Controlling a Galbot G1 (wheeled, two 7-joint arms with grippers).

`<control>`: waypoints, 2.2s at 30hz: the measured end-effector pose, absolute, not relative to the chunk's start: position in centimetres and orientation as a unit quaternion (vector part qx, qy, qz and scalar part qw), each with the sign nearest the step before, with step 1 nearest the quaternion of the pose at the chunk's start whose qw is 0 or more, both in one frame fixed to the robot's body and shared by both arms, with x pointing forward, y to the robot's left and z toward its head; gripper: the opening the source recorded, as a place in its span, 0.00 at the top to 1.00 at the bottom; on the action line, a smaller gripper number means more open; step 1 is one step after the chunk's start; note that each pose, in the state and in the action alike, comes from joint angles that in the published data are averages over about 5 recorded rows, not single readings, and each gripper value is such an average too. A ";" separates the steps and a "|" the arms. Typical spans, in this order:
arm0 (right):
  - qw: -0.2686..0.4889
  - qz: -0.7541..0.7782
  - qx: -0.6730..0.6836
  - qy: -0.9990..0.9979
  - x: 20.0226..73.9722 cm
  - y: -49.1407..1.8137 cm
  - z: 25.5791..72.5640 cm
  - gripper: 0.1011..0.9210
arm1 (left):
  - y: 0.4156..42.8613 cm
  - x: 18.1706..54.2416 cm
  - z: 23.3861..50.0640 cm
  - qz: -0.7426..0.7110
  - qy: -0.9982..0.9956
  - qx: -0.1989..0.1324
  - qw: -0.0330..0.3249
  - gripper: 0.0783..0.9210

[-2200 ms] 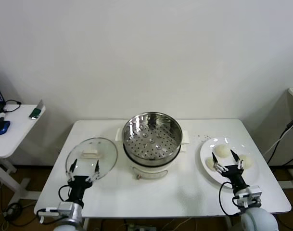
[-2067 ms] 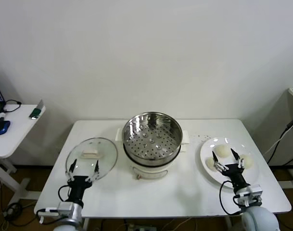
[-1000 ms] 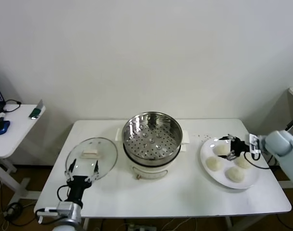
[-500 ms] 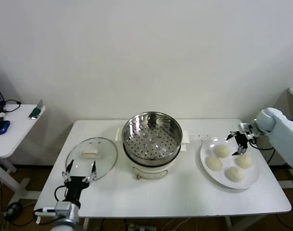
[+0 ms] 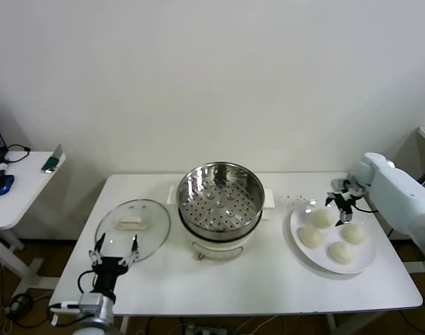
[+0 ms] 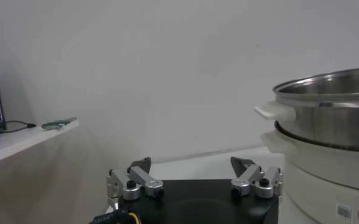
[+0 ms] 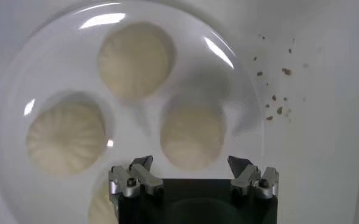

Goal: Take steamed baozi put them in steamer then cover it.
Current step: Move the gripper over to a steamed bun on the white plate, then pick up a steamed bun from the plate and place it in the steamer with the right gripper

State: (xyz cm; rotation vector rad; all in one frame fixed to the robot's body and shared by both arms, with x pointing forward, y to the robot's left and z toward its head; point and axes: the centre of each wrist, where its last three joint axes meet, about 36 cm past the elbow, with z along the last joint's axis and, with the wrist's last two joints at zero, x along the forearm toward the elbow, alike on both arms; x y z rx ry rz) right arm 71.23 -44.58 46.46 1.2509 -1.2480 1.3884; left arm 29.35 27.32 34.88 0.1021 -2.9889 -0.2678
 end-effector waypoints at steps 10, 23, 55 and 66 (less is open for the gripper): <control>0.439 0.557 0.504 -0.492 71.5 -43.9 45.5 0.12 | 27.3 29.2 34.7 -0.088 -0.993 0.035 0.072 0.12; 0.441 0.557 0.509 -0.486 71.9 -43.3 45.3 0.24 | 27.3 29.0 34.6 -0.088 -0.993 0.036 0.074 0.12; 0.234 0.718 0.557 -0.345 76.4 -30.6 66.2 0.26 | 26.9 28.0 34.5 -0.086 -0.993 0.030 0.080 0.12; 0.085 0.789 0.576 -0.196 74.4 -16.6 70.3 0.26 | 26.9 27.7 34.5 -0.083 -0.993 0.029 0.084 0.12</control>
